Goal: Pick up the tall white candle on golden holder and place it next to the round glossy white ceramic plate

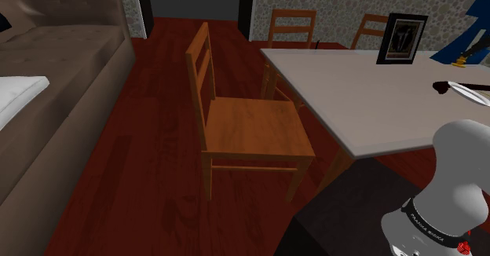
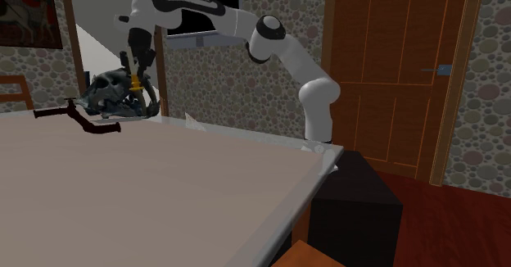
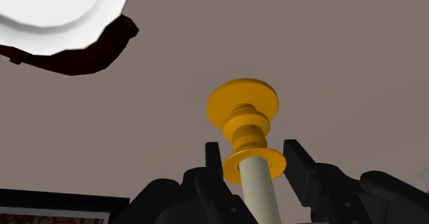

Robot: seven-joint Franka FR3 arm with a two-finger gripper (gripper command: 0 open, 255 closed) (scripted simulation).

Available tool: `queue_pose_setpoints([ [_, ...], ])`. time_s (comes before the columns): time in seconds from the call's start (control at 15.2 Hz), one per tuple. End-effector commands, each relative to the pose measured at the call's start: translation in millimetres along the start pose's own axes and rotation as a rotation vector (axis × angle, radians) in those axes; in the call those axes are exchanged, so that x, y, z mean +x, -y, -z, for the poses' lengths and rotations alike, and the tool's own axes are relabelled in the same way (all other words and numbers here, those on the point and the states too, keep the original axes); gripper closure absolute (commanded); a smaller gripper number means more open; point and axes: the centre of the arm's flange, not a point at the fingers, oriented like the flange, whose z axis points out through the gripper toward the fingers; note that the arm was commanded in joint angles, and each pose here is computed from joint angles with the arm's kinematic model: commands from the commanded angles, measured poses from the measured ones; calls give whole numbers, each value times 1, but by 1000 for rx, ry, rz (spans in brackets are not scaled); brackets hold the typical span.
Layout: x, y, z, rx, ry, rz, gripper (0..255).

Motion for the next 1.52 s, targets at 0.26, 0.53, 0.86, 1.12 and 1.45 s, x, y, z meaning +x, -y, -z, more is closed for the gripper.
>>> queue_pose_setpoints([
  [0.26, -13, -2, -29, 0, 0, 0, 255],
  [0.53, -21, -3, -48, 0, 0, 0, 255],
  [0.86, -32, -5, -72, 0, 0, 0, 255],
  [1.12, -41, -6, -92, 0, 0, 0, 255],
  [1.45, -52, -8, -116, 0, 0, 0, 255],
])
